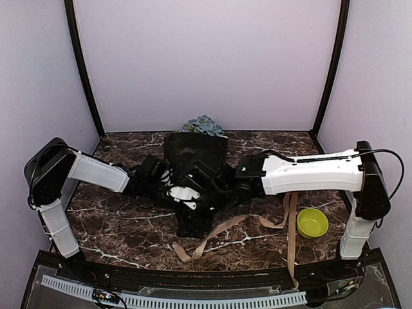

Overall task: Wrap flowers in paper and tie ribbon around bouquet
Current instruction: Place the ribbon at the center of the board, then pass from the left arm to the right

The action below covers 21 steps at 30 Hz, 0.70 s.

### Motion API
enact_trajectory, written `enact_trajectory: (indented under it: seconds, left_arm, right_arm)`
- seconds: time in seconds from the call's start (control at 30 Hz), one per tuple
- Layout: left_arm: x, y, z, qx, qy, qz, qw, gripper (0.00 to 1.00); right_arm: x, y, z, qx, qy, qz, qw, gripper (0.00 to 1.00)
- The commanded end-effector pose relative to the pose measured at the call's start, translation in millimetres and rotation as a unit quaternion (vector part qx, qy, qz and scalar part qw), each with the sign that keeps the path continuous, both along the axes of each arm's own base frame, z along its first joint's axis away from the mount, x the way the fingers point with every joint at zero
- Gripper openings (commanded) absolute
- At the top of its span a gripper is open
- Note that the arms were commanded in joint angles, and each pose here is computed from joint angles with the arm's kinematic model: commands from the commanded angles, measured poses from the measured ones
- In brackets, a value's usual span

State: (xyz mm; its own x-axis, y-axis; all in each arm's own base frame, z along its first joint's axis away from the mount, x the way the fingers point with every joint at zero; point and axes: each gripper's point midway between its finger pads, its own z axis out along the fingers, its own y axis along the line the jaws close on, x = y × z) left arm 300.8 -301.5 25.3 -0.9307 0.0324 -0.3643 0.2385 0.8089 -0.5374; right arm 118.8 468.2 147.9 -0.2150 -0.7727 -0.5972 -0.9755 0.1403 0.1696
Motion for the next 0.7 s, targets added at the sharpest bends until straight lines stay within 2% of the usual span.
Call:
enact_trajectory:
  seconds: [0.0,0.03,0.17,0.27,0.37,0.43,0.67]
  left_arm:
    - [-21,24,-34,0.049,0.052,0.01,0.997,0.28]
    - [-21,24,-34,0.05,0.052,0.01,0.997,0.28]
    - [-21,24,-35,0.05,0.054,0.011,0.997,0.28]
    - [-21,24,-34,0.05,0.053,0.011,0.997,0.28]
    - [-22,24,-35,0.05,0.054,0.011,0.997,0.28]
    - [-21,24,-35,0.05,0.053,0.01,0.997,0.28]
    - [-21,24,-35,0.048,0.054,0.012,0.997,0.28]
  right_arm:
    - [33,0,19,0.029,-0.036,-0.068,0.997,0.91]
    - [42,-6,19,0.034,-0.028,-0.088,0.995,0.99]
    - [87,-36,5,0.047,0.061,-0.207,0.975,0.97]
    - [122,-66,-24,0.048,0.163,-0.315,0.934,0.91]
    - [141,-91,-52,0.077,0.261,-0.386,0.882,0.78]
    - [152,-98,-60,0.103,0.288,-0.409,0.86,0.75]
    - [160,-88,-101,0.096,0.338,-0.412,0.841,0.66]
